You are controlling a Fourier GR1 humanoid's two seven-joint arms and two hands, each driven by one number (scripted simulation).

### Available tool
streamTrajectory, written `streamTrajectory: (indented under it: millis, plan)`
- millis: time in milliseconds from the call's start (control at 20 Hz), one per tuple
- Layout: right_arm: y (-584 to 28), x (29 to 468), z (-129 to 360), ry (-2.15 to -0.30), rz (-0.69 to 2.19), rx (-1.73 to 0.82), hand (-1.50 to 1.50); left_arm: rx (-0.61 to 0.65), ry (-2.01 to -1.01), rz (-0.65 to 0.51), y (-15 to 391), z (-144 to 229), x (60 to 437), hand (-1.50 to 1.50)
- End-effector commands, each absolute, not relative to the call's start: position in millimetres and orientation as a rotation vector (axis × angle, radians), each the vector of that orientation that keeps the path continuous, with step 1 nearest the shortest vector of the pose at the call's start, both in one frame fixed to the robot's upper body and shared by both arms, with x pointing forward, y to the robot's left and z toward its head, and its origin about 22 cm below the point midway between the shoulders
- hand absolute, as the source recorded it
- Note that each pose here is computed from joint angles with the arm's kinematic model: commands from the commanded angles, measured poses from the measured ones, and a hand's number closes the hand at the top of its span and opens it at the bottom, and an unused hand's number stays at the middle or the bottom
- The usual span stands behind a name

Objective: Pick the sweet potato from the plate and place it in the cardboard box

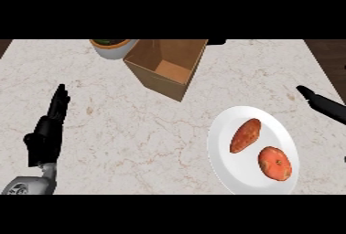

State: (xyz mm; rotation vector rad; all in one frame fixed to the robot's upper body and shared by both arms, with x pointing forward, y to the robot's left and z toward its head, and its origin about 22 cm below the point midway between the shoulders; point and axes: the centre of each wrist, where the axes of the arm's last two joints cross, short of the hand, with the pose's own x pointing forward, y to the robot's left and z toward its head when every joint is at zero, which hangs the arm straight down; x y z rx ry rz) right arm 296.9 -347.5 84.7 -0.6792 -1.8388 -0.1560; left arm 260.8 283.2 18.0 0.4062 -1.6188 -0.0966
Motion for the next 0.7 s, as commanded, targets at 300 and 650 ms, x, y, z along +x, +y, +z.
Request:
streamTrajectory:
  millis: [300, 650]
  plan:
    - [-280, 225, 15, -1.741, -0.519, -1.190, -1.50, 0.405, -1.420, -0.163, 297, -3, 239, 0.00]
    - [-322, 172, -20, -1.387, -0.108, -1.227, -1.50, 0.406, -1.453, -0.194, 297, 4, 238, 0.00]
